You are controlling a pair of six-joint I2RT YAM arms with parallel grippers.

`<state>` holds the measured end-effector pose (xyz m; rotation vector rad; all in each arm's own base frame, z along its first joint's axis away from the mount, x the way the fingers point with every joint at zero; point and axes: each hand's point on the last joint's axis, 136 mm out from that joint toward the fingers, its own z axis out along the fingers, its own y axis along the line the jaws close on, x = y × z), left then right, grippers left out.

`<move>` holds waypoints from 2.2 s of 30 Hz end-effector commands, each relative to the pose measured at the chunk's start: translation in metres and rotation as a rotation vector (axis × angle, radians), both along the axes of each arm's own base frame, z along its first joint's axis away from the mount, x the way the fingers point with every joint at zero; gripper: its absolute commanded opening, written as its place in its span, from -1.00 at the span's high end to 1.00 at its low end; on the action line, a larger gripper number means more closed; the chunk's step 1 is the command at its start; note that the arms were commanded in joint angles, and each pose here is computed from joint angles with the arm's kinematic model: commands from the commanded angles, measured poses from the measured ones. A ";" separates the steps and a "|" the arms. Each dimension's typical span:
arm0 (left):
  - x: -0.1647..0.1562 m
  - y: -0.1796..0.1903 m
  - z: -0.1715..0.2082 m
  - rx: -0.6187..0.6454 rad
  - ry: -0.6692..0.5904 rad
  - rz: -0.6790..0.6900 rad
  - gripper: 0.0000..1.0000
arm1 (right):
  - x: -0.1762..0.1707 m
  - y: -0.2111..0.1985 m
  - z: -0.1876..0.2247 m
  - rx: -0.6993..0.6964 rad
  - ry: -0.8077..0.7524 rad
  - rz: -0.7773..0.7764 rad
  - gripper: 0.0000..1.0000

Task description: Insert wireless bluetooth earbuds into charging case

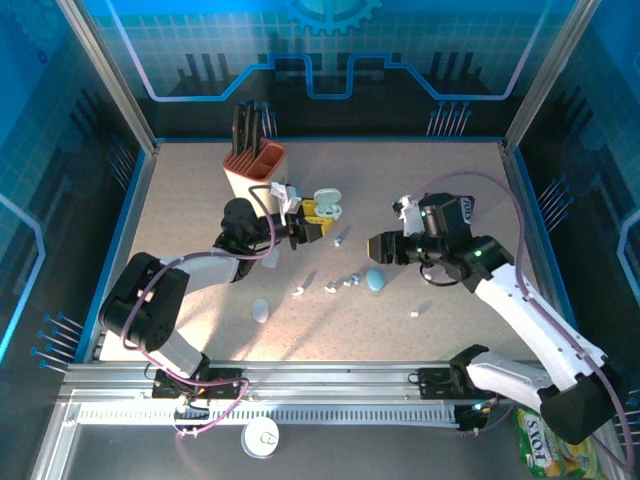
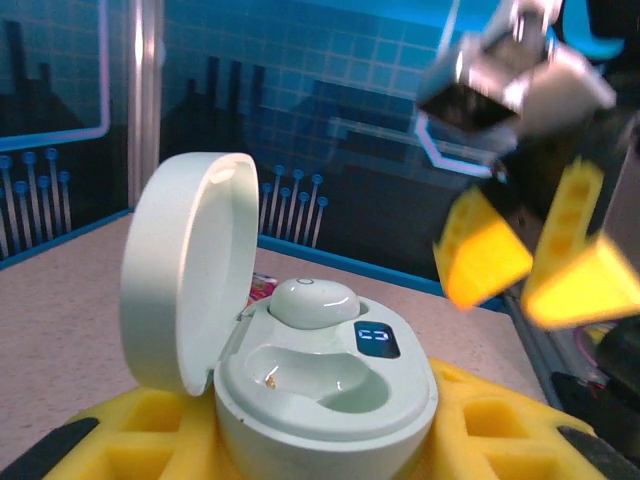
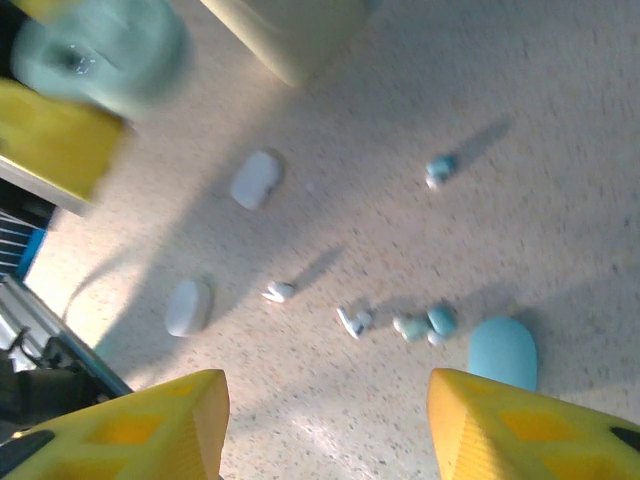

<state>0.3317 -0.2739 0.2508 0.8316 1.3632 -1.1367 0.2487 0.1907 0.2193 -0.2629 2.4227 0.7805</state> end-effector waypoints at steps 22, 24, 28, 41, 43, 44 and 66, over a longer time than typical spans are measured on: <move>-0.005 0.038 0.033 0.034 -0.072 0.115 0.30 | -0.013 0.070 -0.168 -0.123 0.478 0.154 -0.05; -0.004 0.038 0.033 0.032 -0.071 0.115 0.30 | -0.016 0.073 -0.175 -0.137 0.496 0.166 -0.05; -0.005 0.037 0.033 0.030 -0.069 0.111 0.30 | -0.016 0.072 -0.185 -0.168 0.510 0.162 -0.05; -0.009 0.033 0.029 0.027 -0.041 0.082 0.30 | 0.022 0.064 -0.188 -0.171 0.464 0.122 0.01; -0.010 0.032 0.029 0.028 -0.039 0.079 0.30 | 0.026 0.065 -0.187 -0.159 0.459 0.124 0.03; -0.010 0.031 0.028 0.028 -0.037 0.077 0.30 | 0.026 0.066 -0.187 -0.155 0.458 0.126 0.05; -0.006 0.022 0.025 0.029 -0.028 0.033 0.31 | 0.033 0.066 -0.205 -0.197 0.502 0.119 0.43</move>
